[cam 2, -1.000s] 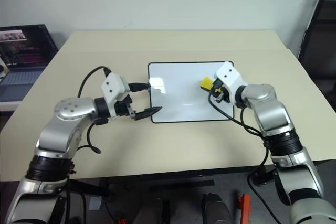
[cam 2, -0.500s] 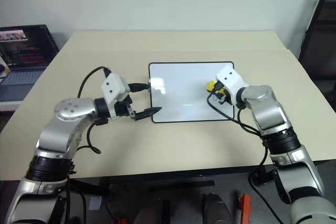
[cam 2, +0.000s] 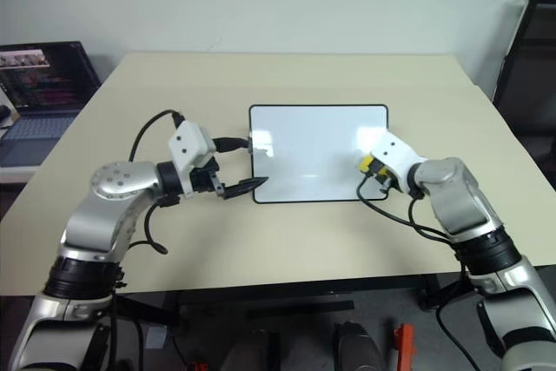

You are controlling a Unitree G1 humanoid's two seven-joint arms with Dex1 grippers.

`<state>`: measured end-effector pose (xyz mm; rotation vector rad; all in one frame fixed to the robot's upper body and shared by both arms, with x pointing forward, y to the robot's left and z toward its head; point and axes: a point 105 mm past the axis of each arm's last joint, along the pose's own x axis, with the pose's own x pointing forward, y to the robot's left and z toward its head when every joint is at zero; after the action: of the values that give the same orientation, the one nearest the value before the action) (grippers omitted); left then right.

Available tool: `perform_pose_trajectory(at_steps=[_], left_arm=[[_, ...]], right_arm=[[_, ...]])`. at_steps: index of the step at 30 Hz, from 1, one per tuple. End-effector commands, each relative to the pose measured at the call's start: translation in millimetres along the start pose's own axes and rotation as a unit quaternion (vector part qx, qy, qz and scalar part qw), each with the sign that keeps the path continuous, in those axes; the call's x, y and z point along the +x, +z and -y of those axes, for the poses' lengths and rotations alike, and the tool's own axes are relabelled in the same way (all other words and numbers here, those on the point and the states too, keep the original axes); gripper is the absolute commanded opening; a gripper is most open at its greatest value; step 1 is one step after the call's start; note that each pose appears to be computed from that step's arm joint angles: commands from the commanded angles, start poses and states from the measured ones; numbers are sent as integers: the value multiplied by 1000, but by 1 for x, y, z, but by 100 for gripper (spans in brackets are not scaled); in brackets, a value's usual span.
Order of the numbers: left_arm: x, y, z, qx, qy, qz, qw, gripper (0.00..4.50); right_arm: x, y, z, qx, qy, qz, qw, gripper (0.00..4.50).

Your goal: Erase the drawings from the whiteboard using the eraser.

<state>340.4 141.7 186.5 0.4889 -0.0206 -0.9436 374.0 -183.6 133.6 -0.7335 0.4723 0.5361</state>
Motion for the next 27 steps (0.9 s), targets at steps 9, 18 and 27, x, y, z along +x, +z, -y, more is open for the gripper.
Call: perform_pose_trajectory(at_steps=[9,18,27], left_arm=[[1,13,-4,22,4,20,1000,450],[-1,12,-5,22,7,18,1000,450],[-1,13,-5,22,7,18,1000,450]], right_arm=[[-4,-2,14,14,-23,-5,1000,109],[2,49,6,-4,-12,57,998,109],[19,87,-14,-32,9,93,995,109]])
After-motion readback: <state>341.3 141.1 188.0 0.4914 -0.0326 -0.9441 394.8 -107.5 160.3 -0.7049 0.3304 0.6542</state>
